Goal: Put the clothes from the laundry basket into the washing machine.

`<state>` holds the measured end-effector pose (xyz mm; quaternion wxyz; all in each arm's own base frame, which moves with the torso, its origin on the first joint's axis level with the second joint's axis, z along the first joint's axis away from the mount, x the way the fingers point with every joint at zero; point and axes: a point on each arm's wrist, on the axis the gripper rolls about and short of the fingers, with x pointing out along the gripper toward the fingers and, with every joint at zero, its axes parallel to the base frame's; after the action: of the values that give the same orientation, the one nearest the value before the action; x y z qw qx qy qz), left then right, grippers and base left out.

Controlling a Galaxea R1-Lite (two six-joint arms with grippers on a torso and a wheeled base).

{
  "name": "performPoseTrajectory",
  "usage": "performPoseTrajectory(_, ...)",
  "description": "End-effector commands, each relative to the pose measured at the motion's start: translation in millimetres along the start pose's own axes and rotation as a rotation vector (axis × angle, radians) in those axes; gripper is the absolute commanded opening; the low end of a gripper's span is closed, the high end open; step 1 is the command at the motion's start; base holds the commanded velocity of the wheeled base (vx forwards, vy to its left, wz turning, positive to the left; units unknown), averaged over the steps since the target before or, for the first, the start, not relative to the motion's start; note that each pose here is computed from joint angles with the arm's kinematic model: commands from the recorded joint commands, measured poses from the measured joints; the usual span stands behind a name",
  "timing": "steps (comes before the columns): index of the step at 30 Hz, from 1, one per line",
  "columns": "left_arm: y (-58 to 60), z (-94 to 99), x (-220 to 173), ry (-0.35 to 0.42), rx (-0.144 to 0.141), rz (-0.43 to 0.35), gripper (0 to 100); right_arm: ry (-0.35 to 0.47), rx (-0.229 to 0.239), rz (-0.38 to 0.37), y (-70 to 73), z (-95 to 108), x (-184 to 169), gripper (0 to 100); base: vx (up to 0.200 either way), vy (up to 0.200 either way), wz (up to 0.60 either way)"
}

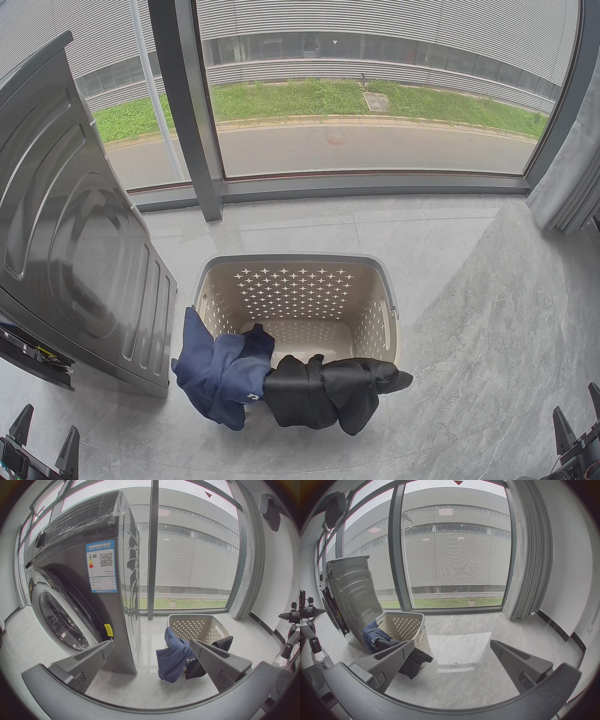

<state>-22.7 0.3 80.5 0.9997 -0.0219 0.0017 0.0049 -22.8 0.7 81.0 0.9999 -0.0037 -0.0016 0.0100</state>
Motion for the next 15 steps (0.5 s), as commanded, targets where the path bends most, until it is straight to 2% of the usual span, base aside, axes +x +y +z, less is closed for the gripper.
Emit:
performPoseTrajectory(1,0.2,-4.2,0.5,0.007,-0.001,0.001,100,0.003,0.0,0.0,0.0,-5.1,0.2,100,0.0,0.0,0.0)
performPoseTrajectory(8,0.2,-4.2,0.5,0.007,-0.001,0.001,100,0.005,0.0,0.0,0.0,-5.1,0.4,100,0.0,0.0,0.0)
performPoseTrajectory(15,0.2,-4.2,0.5,0.007,-0.001,0.001,100,0.005,0.0,0.0,0.0,-5.1,0.4,100,0.2,0.0,0.0)
